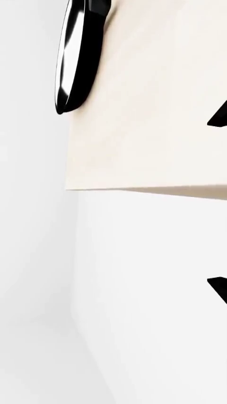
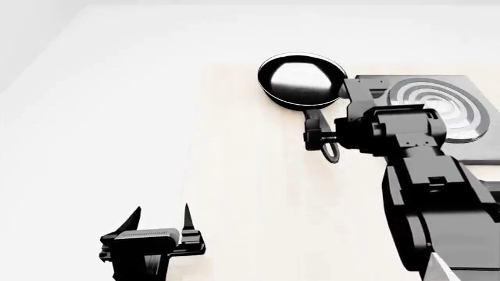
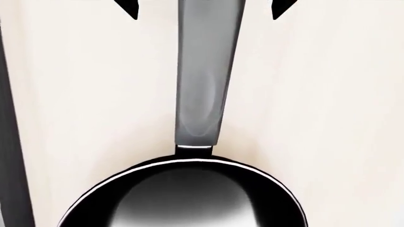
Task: Turn on the stove and put the frying pan on it.
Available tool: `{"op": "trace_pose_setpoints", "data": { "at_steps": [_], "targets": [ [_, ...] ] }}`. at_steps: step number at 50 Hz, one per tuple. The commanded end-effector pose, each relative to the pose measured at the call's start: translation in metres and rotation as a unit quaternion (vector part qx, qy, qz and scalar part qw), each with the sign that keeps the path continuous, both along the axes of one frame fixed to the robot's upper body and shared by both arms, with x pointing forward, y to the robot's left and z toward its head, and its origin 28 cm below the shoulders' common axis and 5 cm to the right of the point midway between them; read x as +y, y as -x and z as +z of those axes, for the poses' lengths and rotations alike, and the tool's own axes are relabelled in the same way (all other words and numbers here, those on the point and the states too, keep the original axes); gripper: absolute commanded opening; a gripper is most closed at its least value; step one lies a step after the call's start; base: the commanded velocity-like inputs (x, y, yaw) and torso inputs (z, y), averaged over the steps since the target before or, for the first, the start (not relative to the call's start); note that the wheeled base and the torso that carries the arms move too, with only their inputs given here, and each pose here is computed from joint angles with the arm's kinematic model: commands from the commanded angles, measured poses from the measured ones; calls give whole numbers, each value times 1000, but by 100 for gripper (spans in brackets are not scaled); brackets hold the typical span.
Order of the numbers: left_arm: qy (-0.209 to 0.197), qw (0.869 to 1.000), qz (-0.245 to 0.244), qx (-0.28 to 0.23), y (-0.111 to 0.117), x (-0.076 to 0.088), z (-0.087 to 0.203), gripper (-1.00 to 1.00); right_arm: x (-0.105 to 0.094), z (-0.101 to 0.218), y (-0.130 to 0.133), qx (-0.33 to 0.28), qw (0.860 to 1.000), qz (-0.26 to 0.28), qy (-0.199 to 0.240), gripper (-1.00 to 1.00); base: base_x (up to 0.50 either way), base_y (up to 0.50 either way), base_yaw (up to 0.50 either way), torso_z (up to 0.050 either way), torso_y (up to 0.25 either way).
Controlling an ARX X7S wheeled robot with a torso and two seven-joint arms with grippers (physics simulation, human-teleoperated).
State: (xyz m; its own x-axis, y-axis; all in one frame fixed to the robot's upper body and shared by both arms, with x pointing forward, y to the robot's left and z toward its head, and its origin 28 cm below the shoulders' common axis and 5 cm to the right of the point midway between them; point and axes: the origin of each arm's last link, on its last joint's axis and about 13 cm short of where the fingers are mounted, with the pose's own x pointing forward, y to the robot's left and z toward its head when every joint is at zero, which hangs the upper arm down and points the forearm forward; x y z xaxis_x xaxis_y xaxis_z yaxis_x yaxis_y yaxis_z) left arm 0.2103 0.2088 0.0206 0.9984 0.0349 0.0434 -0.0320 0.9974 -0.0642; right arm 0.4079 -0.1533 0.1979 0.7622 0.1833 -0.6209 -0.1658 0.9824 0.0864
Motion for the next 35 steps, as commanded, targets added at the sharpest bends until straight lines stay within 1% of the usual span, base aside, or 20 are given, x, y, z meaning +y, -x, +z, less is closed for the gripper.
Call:
{"op": "trace_pose_setpoints", "data": {
  "at_steps": [1, 13, 35],
  "targets": [
    [0, 1000, 1, 0, 0, 0, 0, 100, 0, -5, 1, 4, 1000, 1, -3, 100, 0, 0, 0, 0, 0],
    [0, 1000, 2, 0, 2, 0, 0, 100, 3, -8, 1, 12, 1000, 6, -4, 100, 0, 0, 0, 0, 0],
    [1, 1000, 1, 0, 2, 0, -1, 100, 1, -11, 3, 22, 1000, 5, -2, 100, 0, 0, 0, 0, 0]
  ]
}}
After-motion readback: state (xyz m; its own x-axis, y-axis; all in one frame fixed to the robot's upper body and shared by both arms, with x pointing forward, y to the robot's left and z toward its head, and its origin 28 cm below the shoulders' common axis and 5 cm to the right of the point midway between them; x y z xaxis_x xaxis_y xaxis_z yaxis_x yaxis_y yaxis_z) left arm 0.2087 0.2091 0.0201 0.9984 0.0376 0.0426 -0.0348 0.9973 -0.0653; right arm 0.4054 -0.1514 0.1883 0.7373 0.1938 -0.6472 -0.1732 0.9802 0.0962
